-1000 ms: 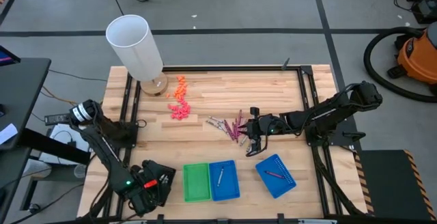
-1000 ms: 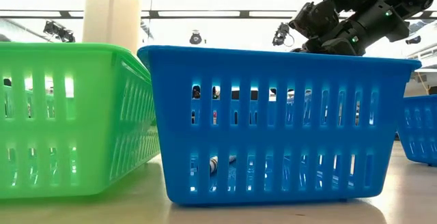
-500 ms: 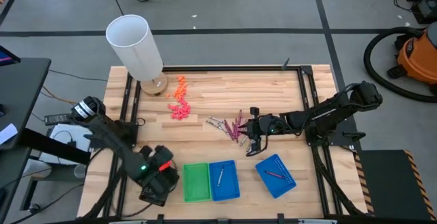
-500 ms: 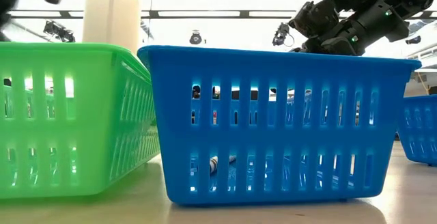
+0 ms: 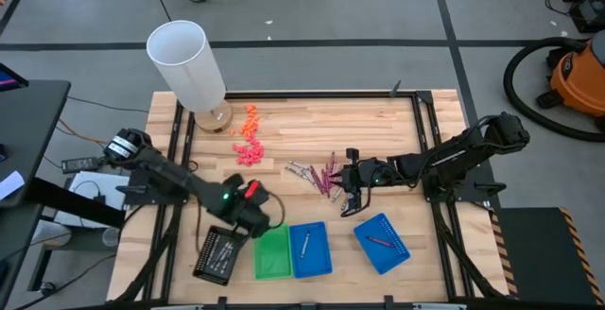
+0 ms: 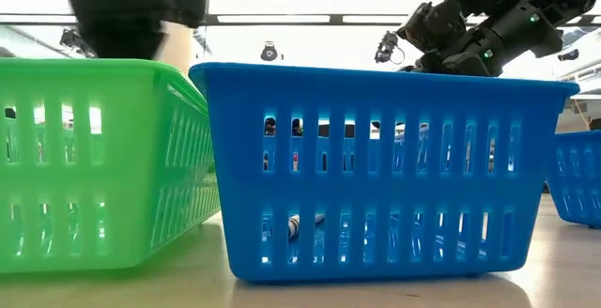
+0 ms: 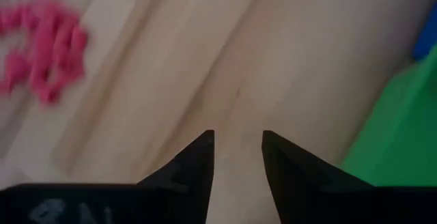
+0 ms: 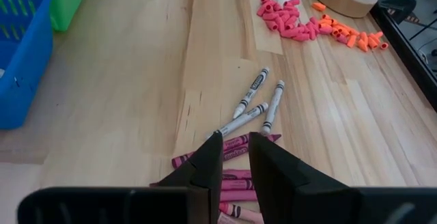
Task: Sort crayons
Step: Put the white crayon into the black bin
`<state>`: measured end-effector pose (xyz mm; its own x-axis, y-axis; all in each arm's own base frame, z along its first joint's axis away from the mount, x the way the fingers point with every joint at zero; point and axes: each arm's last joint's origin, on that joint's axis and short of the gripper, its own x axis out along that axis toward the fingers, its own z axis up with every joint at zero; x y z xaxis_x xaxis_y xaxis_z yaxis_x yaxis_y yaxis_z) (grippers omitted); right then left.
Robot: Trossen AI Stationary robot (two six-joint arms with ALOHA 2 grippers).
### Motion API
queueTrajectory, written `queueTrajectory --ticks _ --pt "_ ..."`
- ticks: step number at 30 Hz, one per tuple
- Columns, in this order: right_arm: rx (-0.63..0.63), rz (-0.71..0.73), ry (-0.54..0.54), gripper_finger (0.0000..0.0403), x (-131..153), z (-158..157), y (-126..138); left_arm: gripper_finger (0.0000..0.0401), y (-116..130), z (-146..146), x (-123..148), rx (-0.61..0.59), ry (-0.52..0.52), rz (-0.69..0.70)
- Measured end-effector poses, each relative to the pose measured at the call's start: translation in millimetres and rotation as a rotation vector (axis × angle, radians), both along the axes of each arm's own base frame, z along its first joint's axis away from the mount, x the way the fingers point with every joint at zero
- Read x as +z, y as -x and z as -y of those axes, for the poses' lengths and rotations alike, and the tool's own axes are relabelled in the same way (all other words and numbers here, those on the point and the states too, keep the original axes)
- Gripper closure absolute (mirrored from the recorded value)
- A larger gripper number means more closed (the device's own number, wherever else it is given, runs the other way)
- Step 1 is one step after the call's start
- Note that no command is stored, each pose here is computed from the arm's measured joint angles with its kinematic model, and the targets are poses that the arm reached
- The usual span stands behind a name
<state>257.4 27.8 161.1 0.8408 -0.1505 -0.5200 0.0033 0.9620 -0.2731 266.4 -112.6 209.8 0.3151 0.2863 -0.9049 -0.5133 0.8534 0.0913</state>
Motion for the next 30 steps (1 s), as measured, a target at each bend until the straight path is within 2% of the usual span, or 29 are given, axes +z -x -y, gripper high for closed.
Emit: queueTrajectory --ticks 8,11,16,20,30 --pt "0.005 -0.028 0.003 0.0321 -2.2 0.1 1.4 0.0267 -29.7 -49.2 -19.1 -0.207 -0.122 0.102" --pt "0.009 -0.028 0.005 0.0321 -2.2 0.0 1.4 0.0267 -35.3 -69.1 -26.6 -0.239 -0.149 0.132" --pt "0.017 -0.029 0.017 0.0321 -2.1 0.0 1.3 0.0267 -36.4 -103.0 -42.5 -0.264 -0.085 0.182" --pt "0.020 -0.030 0.021 0.0321 -2.1 0.0 1.3 0.0267 -35.7 -122.9 -49.6 -0.281 -0.092 0.226" --pt "0.007 -0.030 0.029 0.0321 -2.0 4.7 0.8 0.0267 -44.0 -157.2 -43.5 -0.357 -0.152 0.331"
